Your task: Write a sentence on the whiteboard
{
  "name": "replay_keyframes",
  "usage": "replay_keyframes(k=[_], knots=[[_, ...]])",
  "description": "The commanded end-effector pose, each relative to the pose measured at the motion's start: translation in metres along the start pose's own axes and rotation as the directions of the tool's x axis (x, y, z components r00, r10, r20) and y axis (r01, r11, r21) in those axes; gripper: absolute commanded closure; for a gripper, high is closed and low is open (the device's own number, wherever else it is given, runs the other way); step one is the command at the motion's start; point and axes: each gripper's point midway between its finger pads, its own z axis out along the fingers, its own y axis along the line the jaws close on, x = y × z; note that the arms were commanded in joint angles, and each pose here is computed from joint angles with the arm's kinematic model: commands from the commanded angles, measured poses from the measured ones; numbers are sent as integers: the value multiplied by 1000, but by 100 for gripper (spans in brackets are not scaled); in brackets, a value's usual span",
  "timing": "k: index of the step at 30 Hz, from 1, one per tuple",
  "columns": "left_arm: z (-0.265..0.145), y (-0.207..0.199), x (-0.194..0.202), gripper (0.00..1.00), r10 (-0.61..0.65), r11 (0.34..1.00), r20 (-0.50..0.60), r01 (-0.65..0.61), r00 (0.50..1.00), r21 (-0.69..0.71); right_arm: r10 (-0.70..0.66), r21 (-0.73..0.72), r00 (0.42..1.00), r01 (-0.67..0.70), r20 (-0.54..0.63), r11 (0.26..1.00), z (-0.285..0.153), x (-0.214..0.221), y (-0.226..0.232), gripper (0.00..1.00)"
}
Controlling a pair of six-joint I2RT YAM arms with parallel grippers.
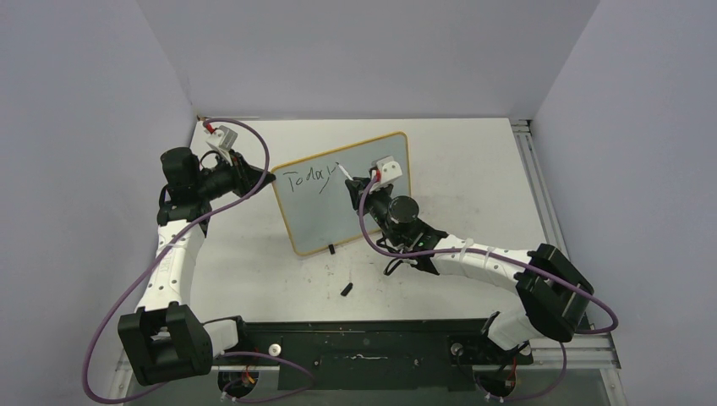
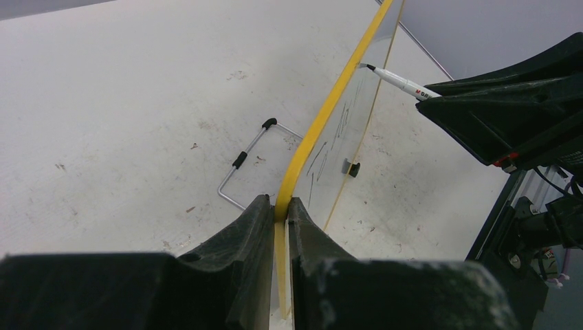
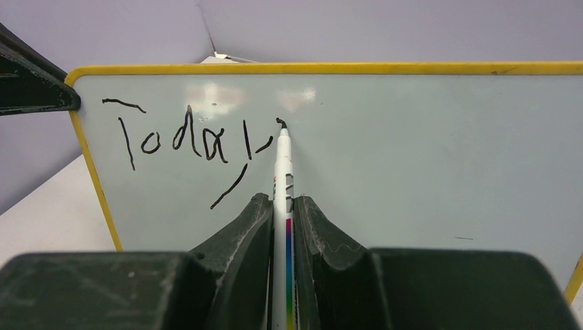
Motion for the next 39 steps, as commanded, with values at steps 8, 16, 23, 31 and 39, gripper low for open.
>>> replay_keyframes(k=[8,16,23,31,39], knots=[[-3,-1,-6,100,25,1000,16,-25,1000,5,21,-13,999,-21,36,1000,-6,-12,5,95],[-3,-1,-6,100,25,1000,16,-25,1000,5,48,-59,994,-43,95,997,-20,-37,13,95],[-2,5,-6,100,23,999,19,-23,1000,-27,50,6,997,-50,59,999,-14,-23,-3,95],[-2,-1,-5,100,24,1000,16,-24,1000,4,45,22,998,-46,36,999,-9,-11,-6,95],[-2,0,-5,100,23,1000,14,-23,1000,3,38,31,999,-39,20,999,-3,-4,-9,95]])
